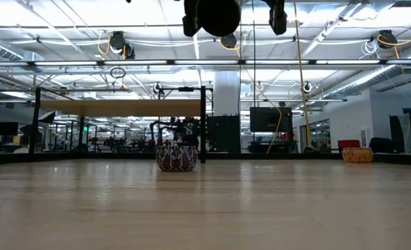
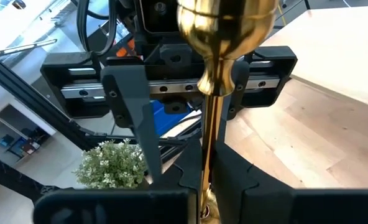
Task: Pick & Place candle stick holders
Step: Put the top gold candle holder on the shelf
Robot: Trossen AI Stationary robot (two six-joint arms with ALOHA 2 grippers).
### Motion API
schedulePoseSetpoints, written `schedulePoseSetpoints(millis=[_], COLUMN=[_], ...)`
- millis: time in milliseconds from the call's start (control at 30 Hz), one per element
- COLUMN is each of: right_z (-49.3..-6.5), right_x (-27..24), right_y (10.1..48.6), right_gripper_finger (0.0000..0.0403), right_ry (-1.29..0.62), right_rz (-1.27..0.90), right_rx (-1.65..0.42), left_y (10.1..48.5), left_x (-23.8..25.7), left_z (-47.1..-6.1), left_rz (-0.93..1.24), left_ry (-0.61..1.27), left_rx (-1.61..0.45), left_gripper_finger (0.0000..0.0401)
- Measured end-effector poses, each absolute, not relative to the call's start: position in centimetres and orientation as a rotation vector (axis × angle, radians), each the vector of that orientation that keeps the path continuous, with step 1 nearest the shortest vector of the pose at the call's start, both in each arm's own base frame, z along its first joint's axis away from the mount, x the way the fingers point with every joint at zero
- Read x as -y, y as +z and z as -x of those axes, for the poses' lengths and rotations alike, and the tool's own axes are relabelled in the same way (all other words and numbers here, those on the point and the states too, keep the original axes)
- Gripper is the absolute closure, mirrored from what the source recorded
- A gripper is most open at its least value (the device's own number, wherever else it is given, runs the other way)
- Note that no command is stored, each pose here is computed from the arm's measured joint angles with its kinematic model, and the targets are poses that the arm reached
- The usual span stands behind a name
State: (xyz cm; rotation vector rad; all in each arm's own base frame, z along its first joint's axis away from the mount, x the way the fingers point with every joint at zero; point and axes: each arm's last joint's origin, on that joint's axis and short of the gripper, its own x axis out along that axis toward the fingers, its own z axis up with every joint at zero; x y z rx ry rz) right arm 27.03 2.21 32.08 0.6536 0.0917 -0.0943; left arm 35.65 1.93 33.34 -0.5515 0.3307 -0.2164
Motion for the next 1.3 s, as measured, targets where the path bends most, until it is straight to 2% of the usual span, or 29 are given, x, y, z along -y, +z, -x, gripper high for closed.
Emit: schedulePoseSetpoints(millis=[300, 800, 1000, 1167, 1300], right_z=[-27.1, -27.1, -27.1, -27.1, -27.1], right_x=[-2.2, -2.2, -2.2, -2.2, -2.2], right_y=[32.5, 32.6, 32.5, 32.4, 32.5], right_gripper_finger=[0.0389, 0.0389, 0.0389, 0.0386, 0.0367], right_ry=[-0.081, -0.077, -0.080, -0.080, -0.077], right_rz=[-0.659, -0.659, -0.655, -0.644, -0.641], right_rx=[-0.054, -0.041, -0.044, -0.059, -0.047], left_y=[33.4, 33.1, 31.8, 31.0, 31.3], left_x=[-2.0, -2.1, -2.0, -2.0, -2.3], left_z=[-35.7, -35.7, -36.9, -37.6, -37.5], left_rz=[0.534, 0.530, 0.554, 0.585, 0.585], left_ry=[-0.212, -0.199, -0.227, -0.245, -0.220], left_rx=[-0.326, -0.336, -0.364, -0.369, -0.346], left_gripper_finger=[0.0326, 0.0337, 0.0383, 0.0379, 0.0385])
